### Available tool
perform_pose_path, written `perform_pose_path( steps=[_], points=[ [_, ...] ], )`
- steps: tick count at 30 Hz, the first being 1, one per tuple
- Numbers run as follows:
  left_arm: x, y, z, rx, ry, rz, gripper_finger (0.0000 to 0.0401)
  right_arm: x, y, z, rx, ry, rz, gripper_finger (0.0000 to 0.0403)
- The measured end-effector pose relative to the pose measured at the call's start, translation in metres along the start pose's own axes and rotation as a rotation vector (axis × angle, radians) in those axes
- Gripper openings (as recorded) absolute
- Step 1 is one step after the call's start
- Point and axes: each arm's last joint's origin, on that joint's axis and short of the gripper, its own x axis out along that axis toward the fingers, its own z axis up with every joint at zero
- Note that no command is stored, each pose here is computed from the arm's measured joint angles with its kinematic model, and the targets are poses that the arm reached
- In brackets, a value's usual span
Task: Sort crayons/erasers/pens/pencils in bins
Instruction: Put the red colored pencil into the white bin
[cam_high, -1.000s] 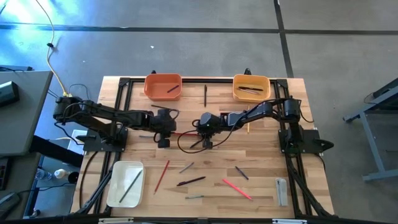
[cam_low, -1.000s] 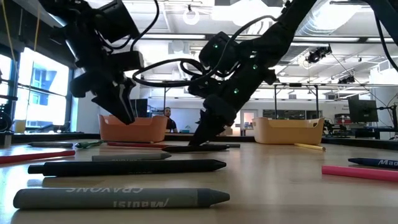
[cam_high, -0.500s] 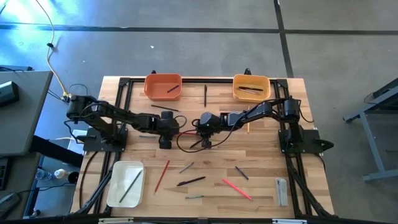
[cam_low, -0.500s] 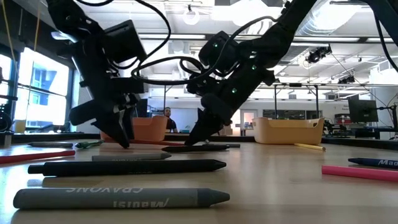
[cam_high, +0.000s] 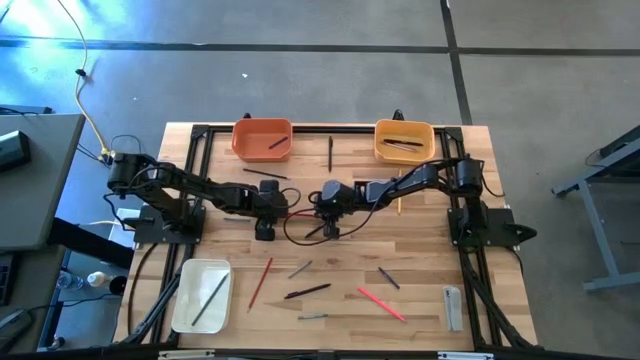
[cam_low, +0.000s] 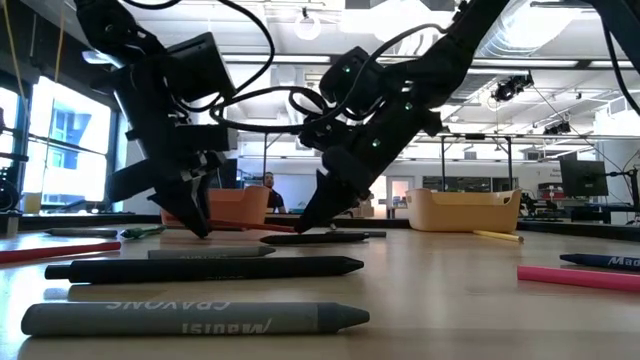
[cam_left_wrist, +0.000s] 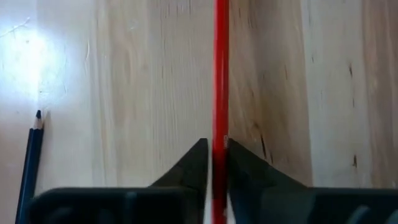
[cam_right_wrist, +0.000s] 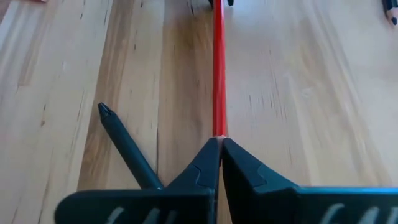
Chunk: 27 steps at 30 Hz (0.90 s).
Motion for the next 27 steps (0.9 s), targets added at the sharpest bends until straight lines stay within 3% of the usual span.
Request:
perform_pose_path(
  steps=[3, 9, 15, 18, 22, 27],
  points=[
    [0.0, 0.0, 0.0, -0.019, 0.002, 0.002, 0.0009, -0.001, 0.0, 0.001, 0.015, -0.002, -0.002, 0.0002],
    [-0.003, 0.001, 0.0, -0.109, 0.009, 0.0, 0.0009, -0.009, 0.002, 0.005, 0.004, 0.004, -0.032, 0.0044],
    [-0.018, 0.005, 0.01, -0.226, 0.007, -0.004, 0.0004, -0.048, 0.005, 0.02, -0.005, 0.034, -0.127, 0.0111],
    [-0.031, 0.003, 0.014, -0.281, -0.015, -0.017, 0.0004, -0.075, 0.009, 0.025, -0.031, 0.081, -0.158, 0.0125],
    [-0.048, -0.007, 0.012, -0.347, -0.024, -0.04, 0.0003, -0.101, 0.014, 0.019, -0.085, 0.103, -0.265, 0.0104],
    [-0.074, -0.034, 0.005, -0.415, -0.021, -0.063, 0.0002, -0.117, 0.015, -0.017, -0.059, -0.007, -0.271, 0.0018]
  ],
)
